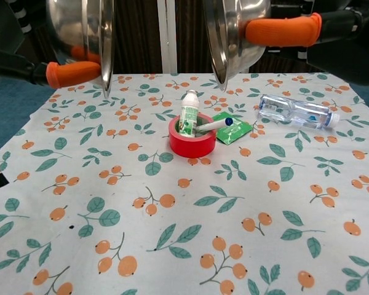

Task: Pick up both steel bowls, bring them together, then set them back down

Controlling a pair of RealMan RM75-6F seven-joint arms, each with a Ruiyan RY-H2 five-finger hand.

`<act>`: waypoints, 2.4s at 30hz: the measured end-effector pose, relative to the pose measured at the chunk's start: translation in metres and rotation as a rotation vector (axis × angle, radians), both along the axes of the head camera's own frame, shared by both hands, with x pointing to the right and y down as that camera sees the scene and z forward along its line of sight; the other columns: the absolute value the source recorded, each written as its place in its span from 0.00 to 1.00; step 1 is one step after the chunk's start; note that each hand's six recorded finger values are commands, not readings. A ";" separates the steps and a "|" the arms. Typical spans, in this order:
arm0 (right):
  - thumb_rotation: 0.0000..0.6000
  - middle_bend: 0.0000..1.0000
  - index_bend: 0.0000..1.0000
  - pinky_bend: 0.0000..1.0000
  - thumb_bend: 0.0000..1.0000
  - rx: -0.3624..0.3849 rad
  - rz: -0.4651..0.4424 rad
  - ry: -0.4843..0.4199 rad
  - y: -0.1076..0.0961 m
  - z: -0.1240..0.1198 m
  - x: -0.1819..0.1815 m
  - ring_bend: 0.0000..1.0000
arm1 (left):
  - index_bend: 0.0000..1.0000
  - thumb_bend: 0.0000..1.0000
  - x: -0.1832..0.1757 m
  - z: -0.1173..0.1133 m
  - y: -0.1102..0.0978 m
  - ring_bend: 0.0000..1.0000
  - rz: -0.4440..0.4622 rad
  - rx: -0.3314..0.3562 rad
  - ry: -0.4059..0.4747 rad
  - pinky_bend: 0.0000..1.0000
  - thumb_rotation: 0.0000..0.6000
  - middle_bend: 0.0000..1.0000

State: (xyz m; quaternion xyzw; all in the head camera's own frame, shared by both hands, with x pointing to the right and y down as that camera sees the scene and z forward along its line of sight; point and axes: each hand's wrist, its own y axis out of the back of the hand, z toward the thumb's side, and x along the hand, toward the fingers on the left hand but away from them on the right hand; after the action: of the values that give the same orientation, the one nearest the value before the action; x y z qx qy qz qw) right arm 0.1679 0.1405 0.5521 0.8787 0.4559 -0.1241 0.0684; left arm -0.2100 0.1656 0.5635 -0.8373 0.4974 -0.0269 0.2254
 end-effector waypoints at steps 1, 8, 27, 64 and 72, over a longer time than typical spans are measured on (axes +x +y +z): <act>1.00 0.37 0.58 0.17 0.15 0.002 -0.003 0.000 0.000 -0.001 -0.002 0.50 | 0.20 0.00 0.002 0.000 0.001 0.20 0.002 0.000 0.004 0.38 1.00 0.20; 1.00 0.37 0.58 0.17 0.15 0.010 -0.020 -0.004 0.004 -0.006 -0.020 0.50 | 0.20 0.00 0.013 -0.003 0.005 0.20 0.016 0.013 0.034 0.38 1.00 0.20; 1.00 0.37 0.58 0.17 0.15 -0.021 -0.059 -0.046 0.016 -0.008 -0.042 0.50 | 0.19 0.00 0.032 0.011 0.009 0.20 0.040 0.006 0.042 0.38 1.00 0.20; 1.00 0.37 0.58 0.17 0.16 -0.013 -0.051 -0.011 0.009 0.001 -0.010 0.50 | 0.19 0.00 -0.010 -0.008 0.014 0.20 0.000 0.110 0.000 0.38 1.00 0.21; 1.00 0.37 0.59 0.17 0.16 0.005 -0.085 -0.004 0.016 0.001 -0.024 0.50 | 0.20 0.00 0.016 -0.007 0.027 0.20 0.036 0.101 0.043 0.38 1.00 0.21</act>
State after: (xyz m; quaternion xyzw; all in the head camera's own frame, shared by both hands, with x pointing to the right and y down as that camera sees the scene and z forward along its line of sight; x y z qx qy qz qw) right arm 0.1434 0.1569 0.5532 0.8977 0.4183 -0.1241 0.0615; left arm -0.1941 0.1929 0.5565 -0.8341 0.4876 0.0204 0.2573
